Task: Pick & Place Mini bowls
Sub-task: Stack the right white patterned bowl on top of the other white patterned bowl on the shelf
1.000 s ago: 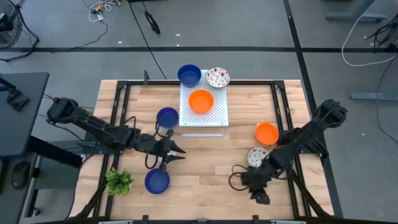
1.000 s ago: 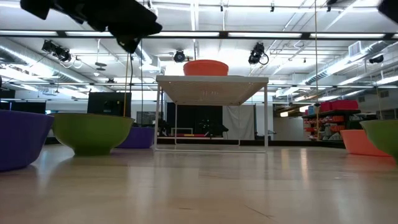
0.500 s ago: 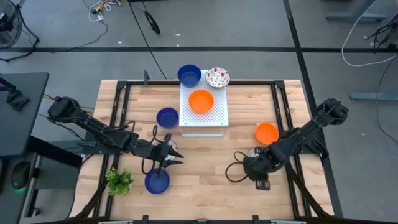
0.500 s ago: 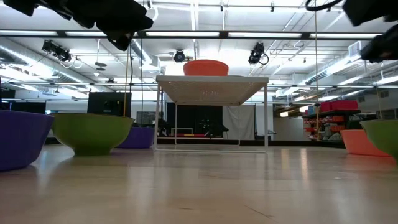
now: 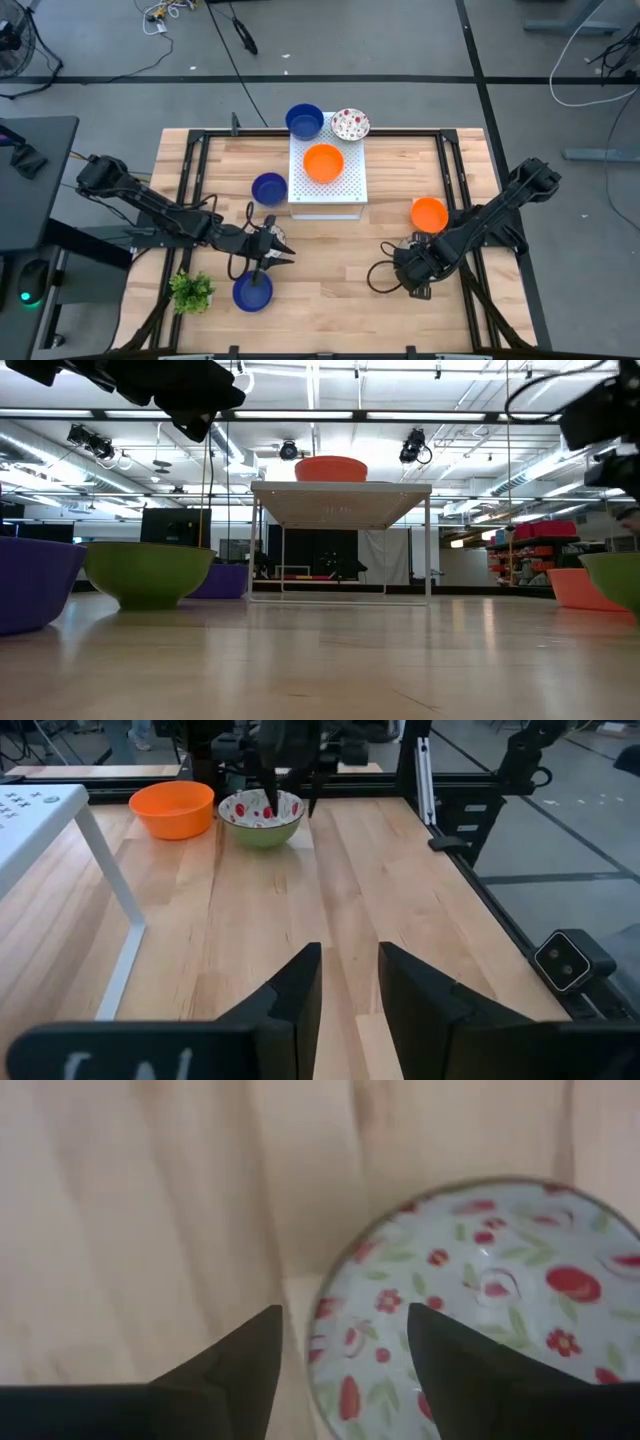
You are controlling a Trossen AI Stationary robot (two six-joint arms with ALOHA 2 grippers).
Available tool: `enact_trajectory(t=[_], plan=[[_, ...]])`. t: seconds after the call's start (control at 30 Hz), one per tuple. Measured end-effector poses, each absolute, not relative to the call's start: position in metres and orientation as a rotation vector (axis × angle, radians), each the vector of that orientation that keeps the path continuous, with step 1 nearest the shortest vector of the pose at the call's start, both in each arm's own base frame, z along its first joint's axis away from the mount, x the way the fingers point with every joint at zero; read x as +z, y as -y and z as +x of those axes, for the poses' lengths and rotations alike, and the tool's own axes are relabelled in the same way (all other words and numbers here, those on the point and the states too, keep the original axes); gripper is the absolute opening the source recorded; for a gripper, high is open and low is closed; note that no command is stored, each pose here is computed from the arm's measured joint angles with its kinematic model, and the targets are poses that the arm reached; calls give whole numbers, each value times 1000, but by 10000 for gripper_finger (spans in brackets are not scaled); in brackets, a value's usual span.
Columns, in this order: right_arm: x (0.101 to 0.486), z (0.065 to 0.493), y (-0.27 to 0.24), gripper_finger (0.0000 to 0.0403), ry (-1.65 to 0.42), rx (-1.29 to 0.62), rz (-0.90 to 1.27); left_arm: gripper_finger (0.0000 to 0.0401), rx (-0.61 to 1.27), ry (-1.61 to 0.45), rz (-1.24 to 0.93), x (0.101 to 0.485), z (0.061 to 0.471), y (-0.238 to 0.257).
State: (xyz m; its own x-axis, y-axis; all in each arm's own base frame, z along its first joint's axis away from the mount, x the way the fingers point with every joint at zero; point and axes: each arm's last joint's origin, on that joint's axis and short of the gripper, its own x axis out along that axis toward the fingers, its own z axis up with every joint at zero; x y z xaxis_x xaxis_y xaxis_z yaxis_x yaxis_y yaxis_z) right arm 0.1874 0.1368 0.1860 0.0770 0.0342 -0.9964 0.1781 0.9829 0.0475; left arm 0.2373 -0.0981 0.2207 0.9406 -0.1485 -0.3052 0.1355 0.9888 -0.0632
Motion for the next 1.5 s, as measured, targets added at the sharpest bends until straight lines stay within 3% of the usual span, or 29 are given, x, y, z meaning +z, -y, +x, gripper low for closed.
enact_trajectory(t=[0.23, 0.6, 0.83, 0.97, 1.17, 1.33, 1.5], plan=[[176, 182, -135, 179, -1504, -123, 171, 106, -145, -314, -38, 221, 237, 98], [177, 183, -136, 16, -1491, -103, 143, 106, -145, -315, -38, 221, 237, 98], [211, 194, -156, 8, -1403, -8, 136, 106, -146, -315, -36, 221, 237, 98], [250, 205, -169, 5, -1263, 74, 58, 106, -146, -316, -37, 221, 237, 98], [320, 219, -164, 2, -1025, 46, -180, 106, -145, -316, -37, 220, 237, 98], [370, 238, -133, 1, -856, -64, -453, 106, -145, -317, -36, 220, 237, 98], [404, 266, -64, 1, -826, -214, -638, 106, -136, -314, -34, 221, 238, 98]])
